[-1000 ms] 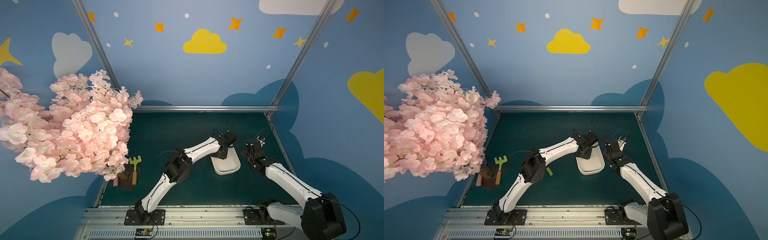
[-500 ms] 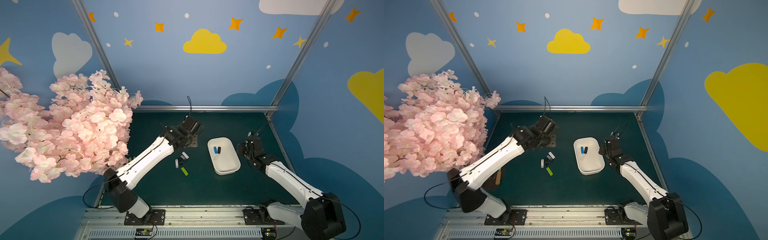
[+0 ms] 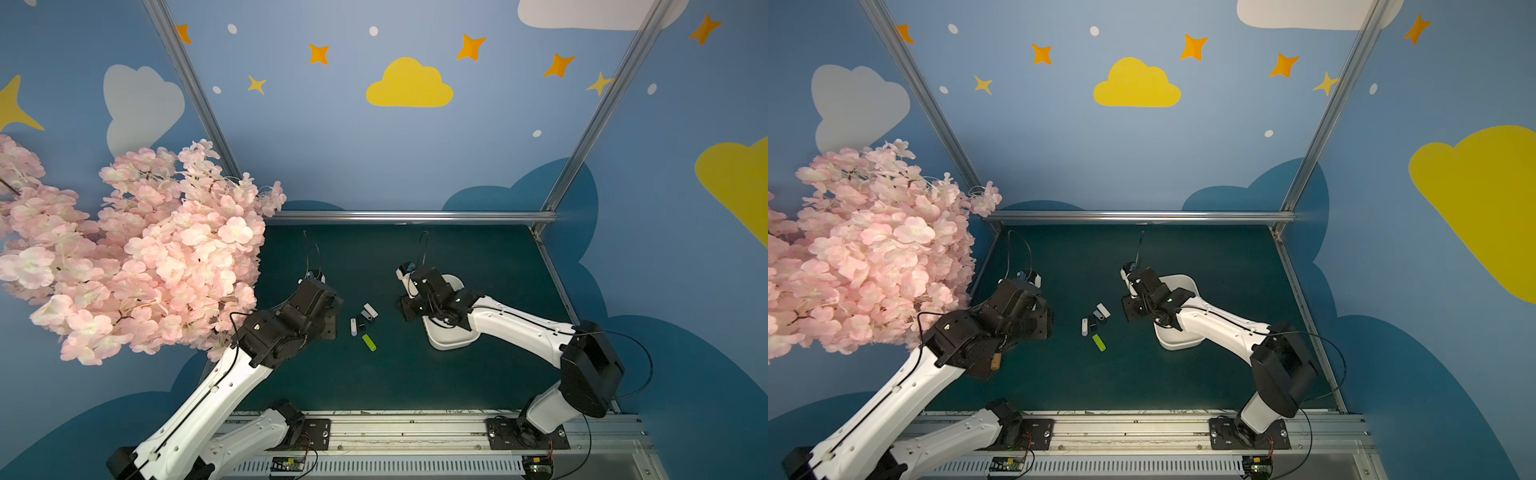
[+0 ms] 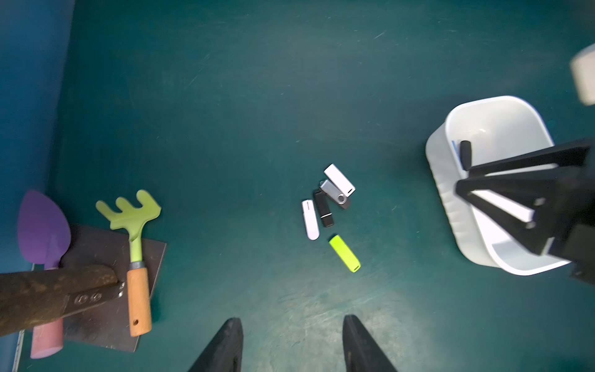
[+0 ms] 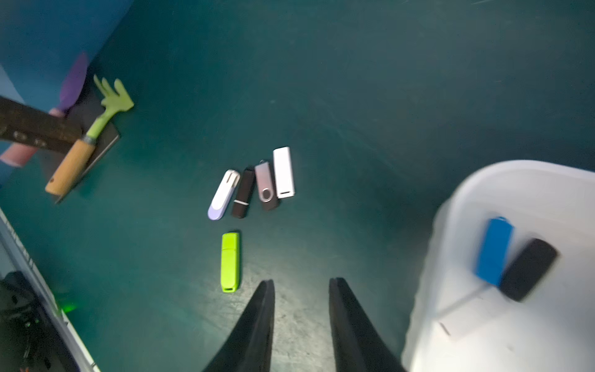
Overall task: Put the usb flash drive into the storage box
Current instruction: Pick up the USB flash from the center of the board.
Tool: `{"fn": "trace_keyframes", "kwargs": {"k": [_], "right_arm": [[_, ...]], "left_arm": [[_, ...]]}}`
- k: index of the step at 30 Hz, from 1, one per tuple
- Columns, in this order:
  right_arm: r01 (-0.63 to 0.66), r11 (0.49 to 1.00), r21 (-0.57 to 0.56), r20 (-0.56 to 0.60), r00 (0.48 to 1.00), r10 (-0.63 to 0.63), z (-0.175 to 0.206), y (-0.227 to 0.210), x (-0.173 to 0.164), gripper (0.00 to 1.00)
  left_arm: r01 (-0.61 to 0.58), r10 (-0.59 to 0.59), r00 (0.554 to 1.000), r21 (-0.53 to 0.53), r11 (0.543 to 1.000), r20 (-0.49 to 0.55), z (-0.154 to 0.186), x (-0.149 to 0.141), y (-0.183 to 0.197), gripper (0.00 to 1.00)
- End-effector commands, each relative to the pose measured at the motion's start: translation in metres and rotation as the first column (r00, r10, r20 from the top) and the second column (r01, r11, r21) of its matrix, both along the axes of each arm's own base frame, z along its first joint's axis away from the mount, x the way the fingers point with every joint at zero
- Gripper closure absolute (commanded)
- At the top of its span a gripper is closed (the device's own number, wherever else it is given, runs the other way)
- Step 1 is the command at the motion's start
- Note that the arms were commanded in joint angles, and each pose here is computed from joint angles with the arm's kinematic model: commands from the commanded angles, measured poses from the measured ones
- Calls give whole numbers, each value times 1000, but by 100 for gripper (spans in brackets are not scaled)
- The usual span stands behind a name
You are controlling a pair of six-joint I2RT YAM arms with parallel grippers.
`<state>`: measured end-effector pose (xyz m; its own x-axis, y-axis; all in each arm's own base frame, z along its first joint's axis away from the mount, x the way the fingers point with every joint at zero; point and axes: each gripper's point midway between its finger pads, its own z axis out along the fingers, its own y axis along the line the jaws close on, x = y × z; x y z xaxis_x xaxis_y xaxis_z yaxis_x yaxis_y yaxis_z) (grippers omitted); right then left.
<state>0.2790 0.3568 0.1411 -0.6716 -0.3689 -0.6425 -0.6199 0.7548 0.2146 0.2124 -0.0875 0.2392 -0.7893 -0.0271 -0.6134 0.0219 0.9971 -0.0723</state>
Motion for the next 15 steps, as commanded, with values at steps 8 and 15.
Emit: {"fn": "trace_keyframes", "kwargs": {"k": [8, 15], "right_arm": [[-247, 949, -198, -163, 962, 217, -75, 58, -58, 63], [-280, 929, -244, -192, 953, 237, -98, 76, -68, 62]], "left_arm": [[-49, 45, 996, 65, 997, 72, -12, -5, 29, 38], [-69, 67, 994, 19, 997, 84, -12, -6, 33, 31]]}}
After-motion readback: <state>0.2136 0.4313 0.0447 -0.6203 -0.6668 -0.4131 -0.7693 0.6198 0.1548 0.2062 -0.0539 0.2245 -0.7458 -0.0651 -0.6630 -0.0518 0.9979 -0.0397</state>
